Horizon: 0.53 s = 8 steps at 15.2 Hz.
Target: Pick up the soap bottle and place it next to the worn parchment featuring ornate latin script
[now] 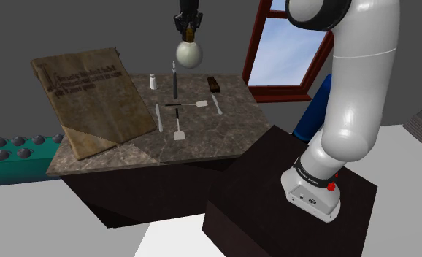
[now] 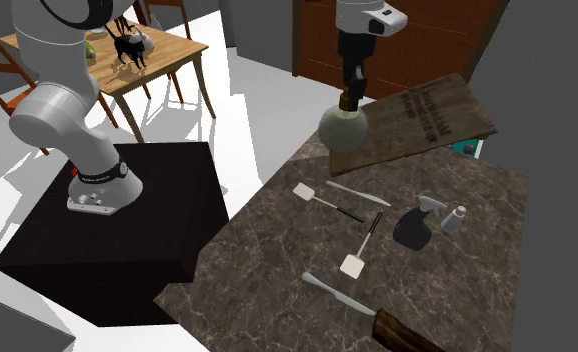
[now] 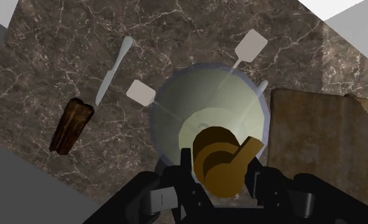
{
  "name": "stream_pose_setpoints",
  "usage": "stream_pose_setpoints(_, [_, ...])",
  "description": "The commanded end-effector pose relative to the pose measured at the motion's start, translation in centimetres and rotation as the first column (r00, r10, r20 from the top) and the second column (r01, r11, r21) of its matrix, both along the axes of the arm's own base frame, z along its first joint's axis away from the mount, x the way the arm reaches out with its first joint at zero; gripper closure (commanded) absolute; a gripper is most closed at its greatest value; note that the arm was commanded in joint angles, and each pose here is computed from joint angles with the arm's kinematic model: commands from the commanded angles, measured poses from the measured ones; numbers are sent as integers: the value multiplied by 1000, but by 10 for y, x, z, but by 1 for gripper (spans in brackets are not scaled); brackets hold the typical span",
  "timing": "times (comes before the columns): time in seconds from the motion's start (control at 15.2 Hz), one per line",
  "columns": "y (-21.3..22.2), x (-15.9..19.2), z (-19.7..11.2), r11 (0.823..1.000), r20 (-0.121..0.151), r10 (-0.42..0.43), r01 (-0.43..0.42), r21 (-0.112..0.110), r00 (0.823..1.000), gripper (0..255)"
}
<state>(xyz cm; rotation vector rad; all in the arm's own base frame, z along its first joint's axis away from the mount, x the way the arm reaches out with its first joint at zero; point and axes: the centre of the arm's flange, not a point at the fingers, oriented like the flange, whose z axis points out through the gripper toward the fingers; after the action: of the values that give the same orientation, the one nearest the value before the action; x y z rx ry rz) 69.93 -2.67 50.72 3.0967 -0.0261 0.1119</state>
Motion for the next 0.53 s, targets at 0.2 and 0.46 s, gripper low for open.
stream_pose_setpoints(0.2, [3, 1, -25, 1000, 1, -1, 1, 0, 1000, 255])
stream_pose_setpoints(0.46, [3, 1, -46, 1000, 1, -1, 1, 0, 1000, 255])
